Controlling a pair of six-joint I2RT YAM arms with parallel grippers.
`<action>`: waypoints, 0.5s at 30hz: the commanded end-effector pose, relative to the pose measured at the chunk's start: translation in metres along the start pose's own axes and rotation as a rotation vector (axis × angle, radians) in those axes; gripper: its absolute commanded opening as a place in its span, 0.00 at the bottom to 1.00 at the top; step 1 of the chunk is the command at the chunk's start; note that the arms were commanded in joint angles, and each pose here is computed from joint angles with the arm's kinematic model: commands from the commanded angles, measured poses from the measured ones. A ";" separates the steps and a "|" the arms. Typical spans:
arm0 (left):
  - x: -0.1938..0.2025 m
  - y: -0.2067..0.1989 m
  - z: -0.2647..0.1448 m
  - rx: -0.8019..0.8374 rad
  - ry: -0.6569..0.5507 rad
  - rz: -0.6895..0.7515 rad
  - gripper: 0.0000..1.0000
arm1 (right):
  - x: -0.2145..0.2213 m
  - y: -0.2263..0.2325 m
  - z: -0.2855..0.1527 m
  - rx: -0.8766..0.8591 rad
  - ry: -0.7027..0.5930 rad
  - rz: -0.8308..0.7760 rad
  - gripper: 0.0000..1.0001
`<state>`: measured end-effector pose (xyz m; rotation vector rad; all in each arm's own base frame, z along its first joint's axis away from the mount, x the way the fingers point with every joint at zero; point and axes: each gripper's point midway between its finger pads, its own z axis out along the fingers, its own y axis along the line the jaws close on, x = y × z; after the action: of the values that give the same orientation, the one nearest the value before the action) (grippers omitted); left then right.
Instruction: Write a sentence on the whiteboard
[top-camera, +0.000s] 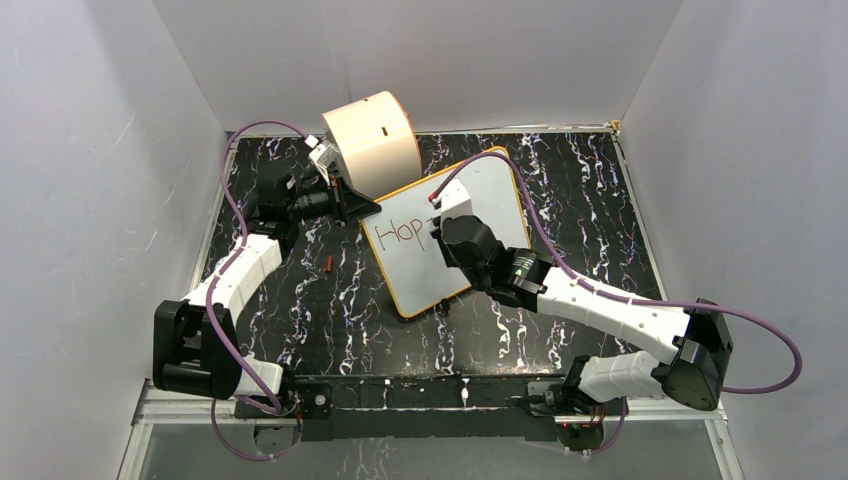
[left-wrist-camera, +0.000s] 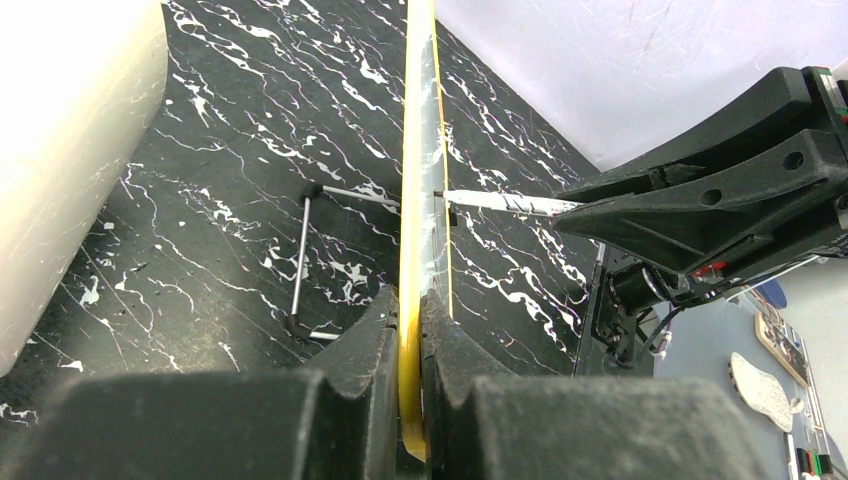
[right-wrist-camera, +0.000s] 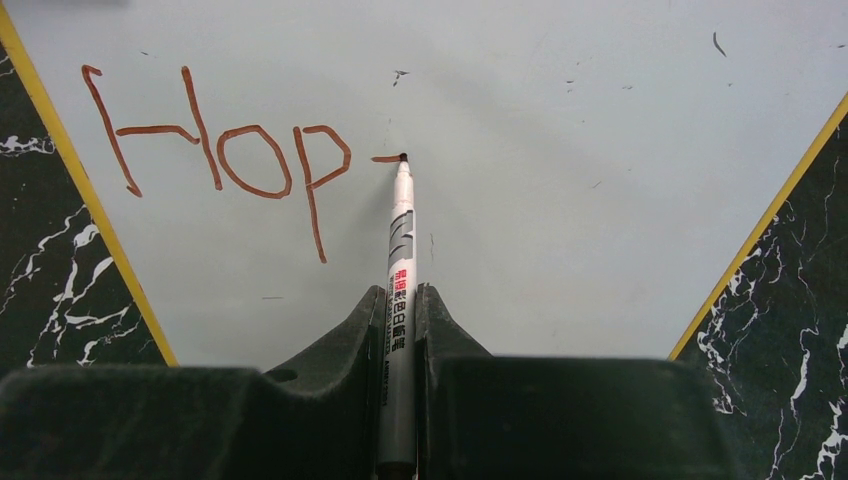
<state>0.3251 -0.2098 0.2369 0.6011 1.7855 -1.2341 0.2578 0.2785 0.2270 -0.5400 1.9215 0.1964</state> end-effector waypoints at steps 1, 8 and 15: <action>0.019 -0.004 0.007 0.032 0.061 -0.006 0.00 | -0.018 -0.009 0.004 0.039 -0.066 0.029 0.00; 0.019 -0.004 0.007 0.034 0.063 -0.006 0.00 | -0.025 -0.005 0.006 0.018 -0.084 0.029 0.00; 0.019 -0.005 0.007 0.035 0.064 -0.004 0.00 | -0.031 0.003 0.006 -0.023 -0.101 0.024 0.00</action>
<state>0.3253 -0.2098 0.2370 0.6011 1.7864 -1.2336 0.2622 0.2791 0.2320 -0.5502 1.8960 0.1912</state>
